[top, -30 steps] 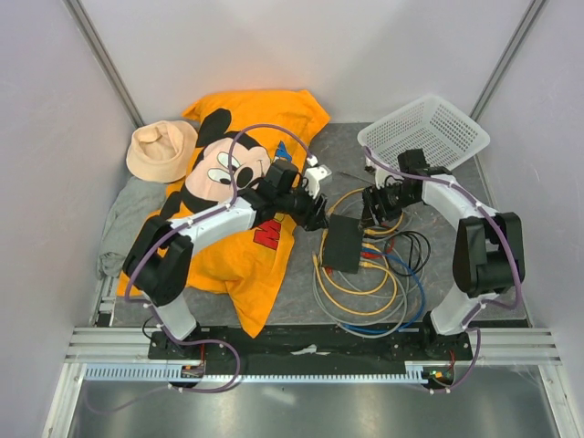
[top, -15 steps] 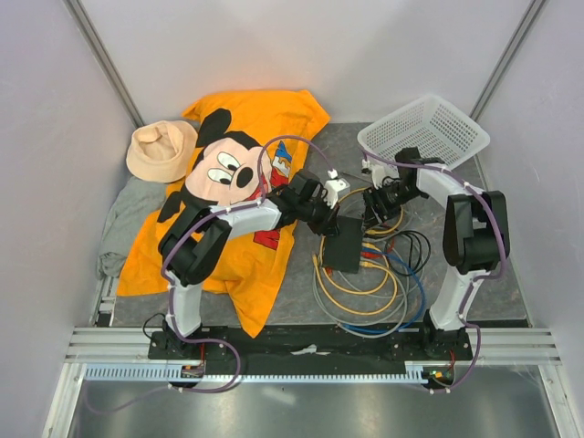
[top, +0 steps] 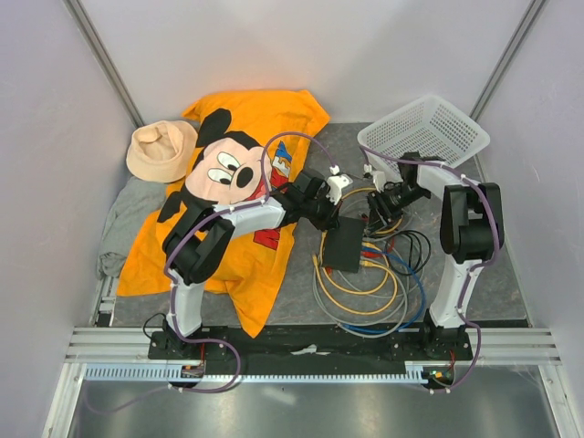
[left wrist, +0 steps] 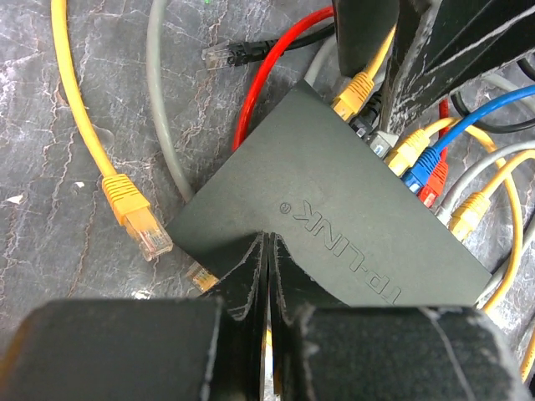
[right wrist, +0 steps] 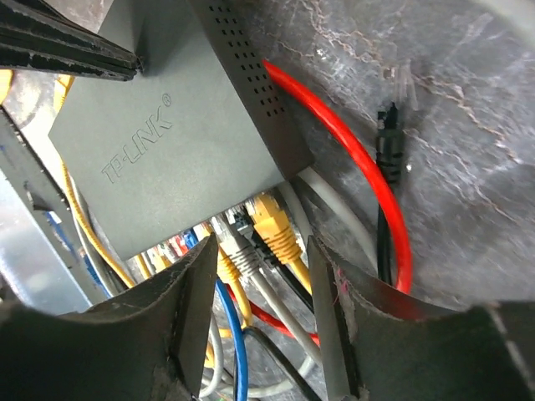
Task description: Pull the plug from the switch port
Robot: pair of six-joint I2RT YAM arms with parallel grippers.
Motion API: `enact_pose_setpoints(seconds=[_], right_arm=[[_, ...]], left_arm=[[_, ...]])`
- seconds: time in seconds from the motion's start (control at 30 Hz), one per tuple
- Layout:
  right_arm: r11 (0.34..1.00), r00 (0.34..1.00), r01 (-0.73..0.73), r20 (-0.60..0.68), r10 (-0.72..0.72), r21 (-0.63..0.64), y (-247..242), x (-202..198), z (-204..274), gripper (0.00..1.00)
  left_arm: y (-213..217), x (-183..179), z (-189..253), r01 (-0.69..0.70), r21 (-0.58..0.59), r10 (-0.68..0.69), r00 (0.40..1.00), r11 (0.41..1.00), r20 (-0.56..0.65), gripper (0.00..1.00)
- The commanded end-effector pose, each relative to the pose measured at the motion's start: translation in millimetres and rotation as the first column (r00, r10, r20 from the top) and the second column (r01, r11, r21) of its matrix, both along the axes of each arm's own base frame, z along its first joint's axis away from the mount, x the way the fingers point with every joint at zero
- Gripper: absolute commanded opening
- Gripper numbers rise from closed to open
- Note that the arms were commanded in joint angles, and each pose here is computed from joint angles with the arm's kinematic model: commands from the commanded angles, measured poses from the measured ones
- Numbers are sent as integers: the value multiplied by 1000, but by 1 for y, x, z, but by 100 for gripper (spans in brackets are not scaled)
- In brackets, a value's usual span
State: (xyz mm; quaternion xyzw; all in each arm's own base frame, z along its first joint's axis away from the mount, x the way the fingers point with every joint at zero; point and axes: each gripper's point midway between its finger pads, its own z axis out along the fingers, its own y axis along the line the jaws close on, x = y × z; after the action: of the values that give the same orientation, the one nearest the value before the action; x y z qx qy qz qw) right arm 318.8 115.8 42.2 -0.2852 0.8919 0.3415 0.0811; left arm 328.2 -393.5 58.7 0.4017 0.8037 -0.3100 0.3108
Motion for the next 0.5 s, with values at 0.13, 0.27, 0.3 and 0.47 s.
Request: enact_pose_setpoints(seconds=[0.13, 0.27, 0.3, 0.47], right_arm=[[992, 1000, -6, -26, 9, 123, 13, 11, 7, 53], [987, 997, 37, -67, -27, 155, 13, 14, 5, 52], [985, 997, 46, -76, -33, 166, 14, 15, 3, 52], [982, 991, 106, -103, -91, 157, -2, 22, -6, 50]], left_arm=[[30, -12, -40, -25, 146, 33, 998, 989, -56, 4], [35, -16, -43, -20, 155, 29, 998, 988, -56, 4], [35, -17, -44, -18, 157, 27, 998, 987, -56, 4], [35, -20, -44, -9, 155, 18, 998, 988, -55, 4]])
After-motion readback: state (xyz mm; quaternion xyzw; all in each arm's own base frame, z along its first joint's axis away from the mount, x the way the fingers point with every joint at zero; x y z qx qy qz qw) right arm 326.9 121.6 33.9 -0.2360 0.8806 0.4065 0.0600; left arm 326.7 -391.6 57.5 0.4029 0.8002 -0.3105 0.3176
